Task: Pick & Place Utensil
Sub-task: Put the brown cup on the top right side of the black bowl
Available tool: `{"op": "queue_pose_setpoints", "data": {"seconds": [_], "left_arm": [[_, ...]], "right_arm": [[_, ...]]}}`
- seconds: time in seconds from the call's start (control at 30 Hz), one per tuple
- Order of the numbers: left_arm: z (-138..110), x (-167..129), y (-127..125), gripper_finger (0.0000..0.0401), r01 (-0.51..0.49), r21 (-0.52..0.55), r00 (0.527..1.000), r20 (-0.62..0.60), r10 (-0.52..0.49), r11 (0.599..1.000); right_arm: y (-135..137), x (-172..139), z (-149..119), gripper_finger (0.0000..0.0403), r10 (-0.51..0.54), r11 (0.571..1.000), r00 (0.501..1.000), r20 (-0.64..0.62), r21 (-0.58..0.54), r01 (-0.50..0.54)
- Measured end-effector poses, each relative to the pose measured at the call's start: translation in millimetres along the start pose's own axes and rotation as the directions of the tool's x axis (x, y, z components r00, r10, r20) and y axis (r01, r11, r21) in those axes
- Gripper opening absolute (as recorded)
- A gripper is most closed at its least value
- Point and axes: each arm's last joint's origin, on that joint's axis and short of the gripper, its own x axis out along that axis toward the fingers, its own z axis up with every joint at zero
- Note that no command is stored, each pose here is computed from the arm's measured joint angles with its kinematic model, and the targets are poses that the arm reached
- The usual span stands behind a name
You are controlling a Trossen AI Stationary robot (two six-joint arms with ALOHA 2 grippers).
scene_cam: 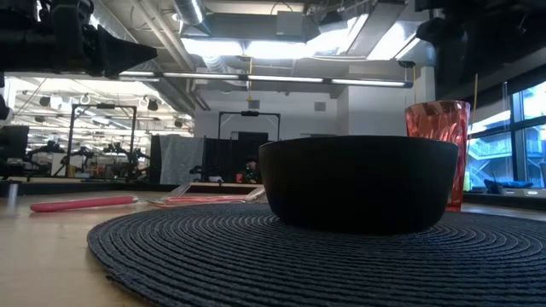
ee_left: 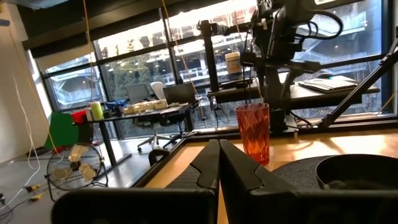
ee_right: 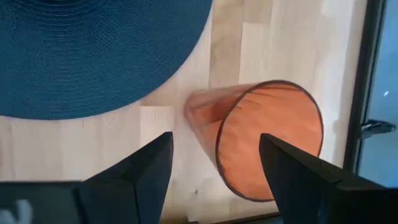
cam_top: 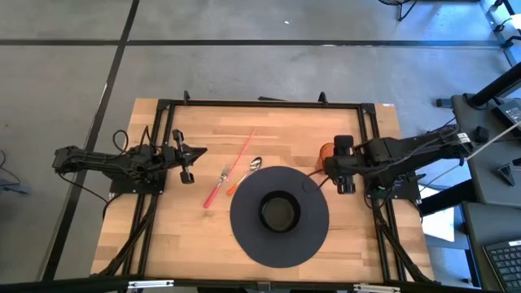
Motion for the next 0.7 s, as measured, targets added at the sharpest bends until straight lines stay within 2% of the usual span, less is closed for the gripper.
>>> {"op": "queue_pose_setpoints", "data": {"seconds": [0.3, 0.5, 0.7], "left_arm": [[0, 0, 0, 0.0002, 0.001, 0.002, 1.0, -0.005, -0.001, 1.0], [-1, 0, 0, 0.0002, 0.002, 0.004, 1.0, -0.01, -0.002, 1.0], [-1, 0, 0, 0.0002, 0.003, 0.002, 1.0, -0.011, -0.002, 1.0]], "right_arm": [[-5, 10, -3, 0.0236, 0.045, 0.998, 0.998, -0.04, 0.035, -0.044], [-3, 27, -8, 0.0236, 0.039, 0.999, 0.997, -0.07, -0.002, -0.039], [-9, 36, -8, 0.0236, 0.023, 1.0, 0.997, -0.075, 0.014, -0.022]]}}
